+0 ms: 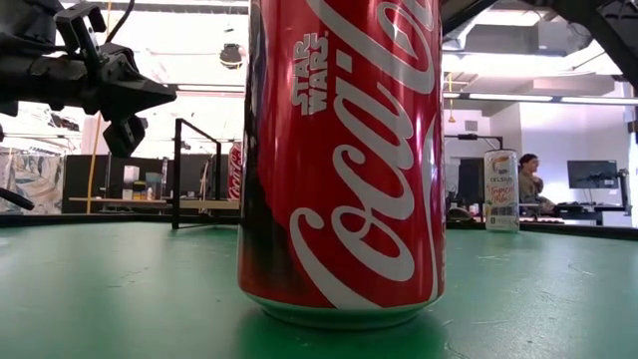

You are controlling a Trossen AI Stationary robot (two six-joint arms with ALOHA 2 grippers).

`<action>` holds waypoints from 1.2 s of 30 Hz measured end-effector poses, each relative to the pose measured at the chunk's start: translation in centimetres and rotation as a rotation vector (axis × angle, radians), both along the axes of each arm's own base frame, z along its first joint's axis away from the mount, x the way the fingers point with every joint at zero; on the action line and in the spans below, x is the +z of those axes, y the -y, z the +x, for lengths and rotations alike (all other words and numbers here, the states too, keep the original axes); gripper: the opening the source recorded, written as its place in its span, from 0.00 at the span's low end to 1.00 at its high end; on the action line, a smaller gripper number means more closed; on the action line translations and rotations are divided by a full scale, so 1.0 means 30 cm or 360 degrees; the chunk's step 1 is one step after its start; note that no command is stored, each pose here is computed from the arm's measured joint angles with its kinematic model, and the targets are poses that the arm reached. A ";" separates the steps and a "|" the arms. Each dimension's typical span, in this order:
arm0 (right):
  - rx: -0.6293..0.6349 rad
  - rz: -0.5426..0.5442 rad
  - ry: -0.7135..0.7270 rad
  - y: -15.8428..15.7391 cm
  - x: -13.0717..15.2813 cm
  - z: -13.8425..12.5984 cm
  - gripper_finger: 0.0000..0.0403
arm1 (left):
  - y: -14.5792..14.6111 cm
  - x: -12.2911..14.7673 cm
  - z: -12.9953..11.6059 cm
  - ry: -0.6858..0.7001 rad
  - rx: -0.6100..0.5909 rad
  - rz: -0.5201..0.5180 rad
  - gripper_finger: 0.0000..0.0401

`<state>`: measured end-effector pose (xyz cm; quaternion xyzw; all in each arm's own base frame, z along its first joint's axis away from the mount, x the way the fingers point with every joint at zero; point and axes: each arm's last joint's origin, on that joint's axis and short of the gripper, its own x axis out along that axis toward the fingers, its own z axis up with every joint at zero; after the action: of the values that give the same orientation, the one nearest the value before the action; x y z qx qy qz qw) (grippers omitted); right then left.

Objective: Place canned beverage on shelf
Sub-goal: Put the top red soda can on the shelf

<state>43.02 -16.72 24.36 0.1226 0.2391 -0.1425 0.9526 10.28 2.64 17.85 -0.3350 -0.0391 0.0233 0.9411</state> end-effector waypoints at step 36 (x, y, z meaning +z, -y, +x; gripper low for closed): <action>-0.0241 -0.0075 0.0090 0.062 -0.034 0.016 0.05 | 0.000 0.000 0.000 0.0002 -0.0007 -0.0029 0.00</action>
<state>43.51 -18.58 23.35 0.1219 0.1987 -0.2162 0.9481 10.28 2.63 17.85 -0.3436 -0.0386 0.0213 0.9381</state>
